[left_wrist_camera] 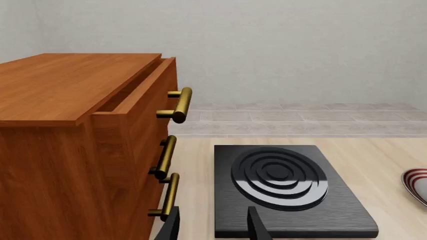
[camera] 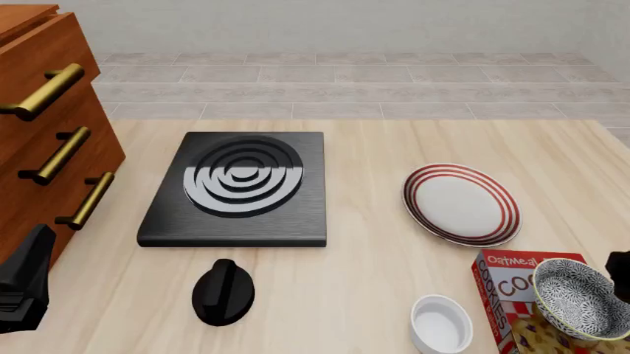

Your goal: Pick the akita bowl on the cookies box and place it on the plate.

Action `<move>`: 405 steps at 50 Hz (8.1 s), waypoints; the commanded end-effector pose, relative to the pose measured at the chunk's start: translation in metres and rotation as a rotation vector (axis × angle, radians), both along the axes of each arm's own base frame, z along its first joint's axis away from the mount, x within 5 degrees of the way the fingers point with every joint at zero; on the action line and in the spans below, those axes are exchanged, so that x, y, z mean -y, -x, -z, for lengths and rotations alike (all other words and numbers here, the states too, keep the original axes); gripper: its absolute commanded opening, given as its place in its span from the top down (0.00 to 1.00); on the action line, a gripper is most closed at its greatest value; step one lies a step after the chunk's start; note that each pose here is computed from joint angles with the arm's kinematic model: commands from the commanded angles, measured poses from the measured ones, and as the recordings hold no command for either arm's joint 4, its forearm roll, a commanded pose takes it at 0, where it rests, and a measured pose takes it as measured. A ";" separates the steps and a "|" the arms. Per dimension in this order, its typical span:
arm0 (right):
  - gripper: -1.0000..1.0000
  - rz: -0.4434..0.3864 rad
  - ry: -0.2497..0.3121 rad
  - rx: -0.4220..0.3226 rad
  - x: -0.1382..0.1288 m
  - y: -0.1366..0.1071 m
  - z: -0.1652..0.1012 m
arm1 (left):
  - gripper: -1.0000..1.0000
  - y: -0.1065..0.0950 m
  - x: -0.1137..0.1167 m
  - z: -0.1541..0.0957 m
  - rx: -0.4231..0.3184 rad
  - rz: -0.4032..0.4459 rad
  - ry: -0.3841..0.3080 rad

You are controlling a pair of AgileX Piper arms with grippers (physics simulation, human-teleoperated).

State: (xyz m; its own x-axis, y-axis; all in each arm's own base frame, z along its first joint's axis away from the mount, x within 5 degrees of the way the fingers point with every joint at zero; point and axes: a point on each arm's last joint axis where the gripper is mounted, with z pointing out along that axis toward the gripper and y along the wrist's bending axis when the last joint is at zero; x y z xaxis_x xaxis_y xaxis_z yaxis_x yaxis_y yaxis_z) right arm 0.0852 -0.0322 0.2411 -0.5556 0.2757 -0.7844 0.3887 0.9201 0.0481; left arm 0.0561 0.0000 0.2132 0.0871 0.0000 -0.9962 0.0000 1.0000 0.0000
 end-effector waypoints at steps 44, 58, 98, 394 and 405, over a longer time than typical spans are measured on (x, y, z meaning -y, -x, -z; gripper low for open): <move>0.00 0.014 -0.026 -0.037 0.003 -0.007 0.031 | 0.00 0.000 0.000 0.000 0.000 0.000 0.000; 0.00 0.014 -0.021 -0.042 0.004 -0.009 0.037 | 0.00 0.000 0.000 0.000 0.000 0.000 0.000; 0.00 0.021 -0.016 -0.068 0.008 -0.012 0.042 | 0.00 0.000 0.000 0.000 0.000 0.000 0.000; 1.00 -0.149 -0.254 0.097 -0.029 -0.196 0.051 | 0.00 0.000 0.000 0.000 0.000 0.000 0.000; 1.00 -0.147 -0.248 0.088 -0.027 -0.204 0.055 | 0.00 0.000 0.000 0.000 0.000 0.000 0.000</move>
